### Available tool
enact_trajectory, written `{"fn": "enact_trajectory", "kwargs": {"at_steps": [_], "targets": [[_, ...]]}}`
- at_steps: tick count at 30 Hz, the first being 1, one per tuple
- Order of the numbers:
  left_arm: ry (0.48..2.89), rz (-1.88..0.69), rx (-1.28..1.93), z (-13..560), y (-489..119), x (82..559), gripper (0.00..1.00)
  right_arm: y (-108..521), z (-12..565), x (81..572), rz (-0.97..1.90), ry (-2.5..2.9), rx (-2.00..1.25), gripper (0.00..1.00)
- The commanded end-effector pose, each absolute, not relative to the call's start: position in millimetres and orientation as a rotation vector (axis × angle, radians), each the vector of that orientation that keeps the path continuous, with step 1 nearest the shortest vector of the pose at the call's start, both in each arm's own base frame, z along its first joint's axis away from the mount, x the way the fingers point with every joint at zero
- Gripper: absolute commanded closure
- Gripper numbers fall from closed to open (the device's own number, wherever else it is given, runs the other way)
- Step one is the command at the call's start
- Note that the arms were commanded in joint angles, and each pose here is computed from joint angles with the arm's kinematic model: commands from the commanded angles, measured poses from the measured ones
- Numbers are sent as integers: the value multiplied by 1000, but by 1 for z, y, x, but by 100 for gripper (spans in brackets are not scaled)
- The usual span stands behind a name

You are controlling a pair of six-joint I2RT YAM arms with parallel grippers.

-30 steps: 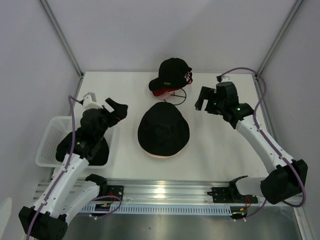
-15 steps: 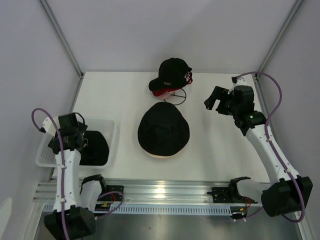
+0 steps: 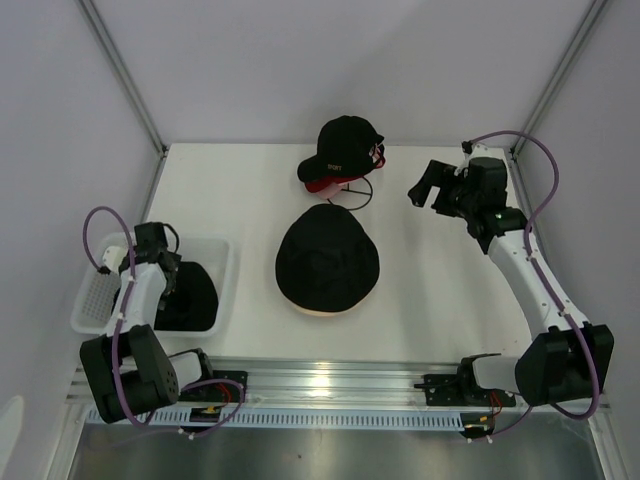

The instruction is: Stack the hats

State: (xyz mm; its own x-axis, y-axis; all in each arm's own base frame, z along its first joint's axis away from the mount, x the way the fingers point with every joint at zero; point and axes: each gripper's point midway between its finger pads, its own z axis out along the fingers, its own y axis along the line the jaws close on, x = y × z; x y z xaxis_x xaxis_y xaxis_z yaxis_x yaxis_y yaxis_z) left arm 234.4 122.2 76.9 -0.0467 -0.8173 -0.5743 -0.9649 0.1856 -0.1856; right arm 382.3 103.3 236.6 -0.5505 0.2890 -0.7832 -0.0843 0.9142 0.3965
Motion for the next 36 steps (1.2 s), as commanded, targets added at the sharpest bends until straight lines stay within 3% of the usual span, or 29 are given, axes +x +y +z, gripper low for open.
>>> {"fn": "enact_trajectory", "kwargs": {"at_steps": [1, 10, 16, 26, 30, 36], "targets": [[1756, 411, -1789, 69, 132, 220, 9, 103, 268, 396, 503, 2006, 119, 1], [1674, 311, -1670, 127, 132, 226, 12, 115, 282, 403, 581, 1999, 109, 1], [1569, 404, -1554, 190, 148, 204, 2, 125, 283, 406, 632, 1999, 121, 1], [1628, 576, -1747, 134, 160, 161, 1, 132, 286, 402, 626, 2010, 93, 1], [1657, 466, -1740, 126, 166, 178, 17, 132, 286, 402, 621, 2012, 90, 1], [1697, 461, -1812, 105, 162, 168, 16, 135, 288, 402, 643, 2005, 87, 1]]}}
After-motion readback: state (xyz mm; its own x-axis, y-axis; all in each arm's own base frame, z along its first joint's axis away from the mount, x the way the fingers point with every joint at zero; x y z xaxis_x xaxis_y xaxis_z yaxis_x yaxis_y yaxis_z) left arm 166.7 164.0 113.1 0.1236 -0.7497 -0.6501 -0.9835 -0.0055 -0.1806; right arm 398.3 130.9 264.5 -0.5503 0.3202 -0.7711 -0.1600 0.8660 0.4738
